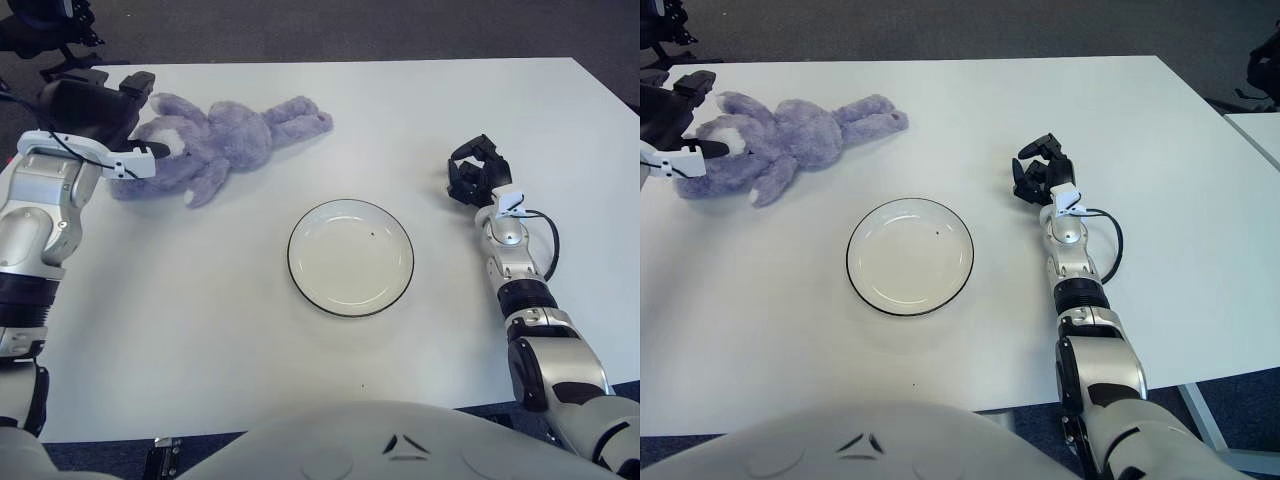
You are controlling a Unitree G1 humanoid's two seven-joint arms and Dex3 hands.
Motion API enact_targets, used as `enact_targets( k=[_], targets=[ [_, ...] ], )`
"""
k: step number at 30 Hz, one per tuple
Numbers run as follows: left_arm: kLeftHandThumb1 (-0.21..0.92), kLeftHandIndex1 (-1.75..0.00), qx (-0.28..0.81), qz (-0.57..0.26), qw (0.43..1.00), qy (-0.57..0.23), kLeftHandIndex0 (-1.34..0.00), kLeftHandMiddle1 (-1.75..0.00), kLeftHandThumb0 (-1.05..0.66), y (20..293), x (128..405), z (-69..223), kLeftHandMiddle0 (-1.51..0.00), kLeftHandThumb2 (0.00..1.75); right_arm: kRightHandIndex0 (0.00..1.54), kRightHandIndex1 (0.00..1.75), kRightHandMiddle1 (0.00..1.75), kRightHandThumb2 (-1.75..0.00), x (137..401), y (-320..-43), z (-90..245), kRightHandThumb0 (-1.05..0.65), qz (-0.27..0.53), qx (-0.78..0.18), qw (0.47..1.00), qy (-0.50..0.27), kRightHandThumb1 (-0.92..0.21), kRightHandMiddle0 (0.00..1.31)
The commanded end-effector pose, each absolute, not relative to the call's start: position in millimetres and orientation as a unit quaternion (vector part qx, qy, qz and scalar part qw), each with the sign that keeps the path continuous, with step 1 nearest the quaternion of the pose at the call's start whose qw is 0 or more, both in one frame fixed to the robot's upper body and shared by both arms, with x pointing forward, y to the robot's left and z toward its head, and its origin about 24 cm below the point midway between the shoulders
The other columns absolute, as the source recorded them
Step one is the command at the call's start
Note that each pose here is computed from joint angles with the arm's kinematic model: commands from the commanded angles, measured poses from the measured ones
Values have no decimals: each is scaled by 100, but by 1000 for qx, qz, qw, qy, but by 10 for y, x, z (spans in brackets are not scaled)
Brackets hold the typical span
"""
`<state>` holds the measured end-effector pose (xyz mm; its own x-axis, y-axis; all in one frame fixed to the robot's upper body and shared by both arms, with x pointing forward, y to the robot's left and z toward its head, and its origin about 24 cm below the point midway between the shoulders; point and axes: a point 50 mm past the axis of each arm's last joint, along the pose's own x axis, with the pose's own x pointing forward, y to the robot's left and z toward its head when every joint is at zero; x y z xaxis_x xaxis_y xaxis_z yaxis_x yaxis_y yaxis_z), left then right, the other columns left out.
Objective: Put the doll into the plate.
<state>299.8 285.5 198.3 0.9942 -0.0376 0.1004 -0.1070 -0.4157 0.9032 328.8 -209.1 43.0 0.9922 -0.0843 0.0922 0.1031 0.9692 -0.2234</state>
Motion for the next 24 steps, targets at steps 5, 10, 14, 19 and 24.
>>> enact_targets(
  k=[5, 10, 14, 19, 24],
  targets=[
    [92, 0, 823, -53, 565, -31, -26, 0, -99, 2849, 3028, 1956, -45, 60, 88, 175, 175, -93, 3052, -2094, -51, -40, -33, -127, 989, 74, -61, 40],
    [92, 0, 806, -81, 586, -17, -26, 0, -99, 2860, 3052, 1937, -45, 60, 88, 175, 175, -93, 3051, -2094, -49, -40, -33, -128, 989, 73, -61, 40],
    [92, 0, 798, -95, 595, -12, -26, 0, -99, 2874, 3092, 1897, -46, 60, 88, 175, 175, -93, 3051, -2096, -50, -40, -33, -128, 989, 74, -61, 40],
    [92, 0, 793, -105, 600, -10, -25, -1, -99, 2892, 3136, 1855, -46, 59, 88, 175, 175, -93, 3050, -2097, -51, -40, -33, -127, 989, 74, -61, 40],
    [92, 0, 790, -110, 603, -10, -25, -1, -99, 2899, 3172, 1804, -47, 59, 88, 175, 175, -93, 3042, -2102, -53, -40, -34, -127, 989, 74, -61, 40]
  ],
)
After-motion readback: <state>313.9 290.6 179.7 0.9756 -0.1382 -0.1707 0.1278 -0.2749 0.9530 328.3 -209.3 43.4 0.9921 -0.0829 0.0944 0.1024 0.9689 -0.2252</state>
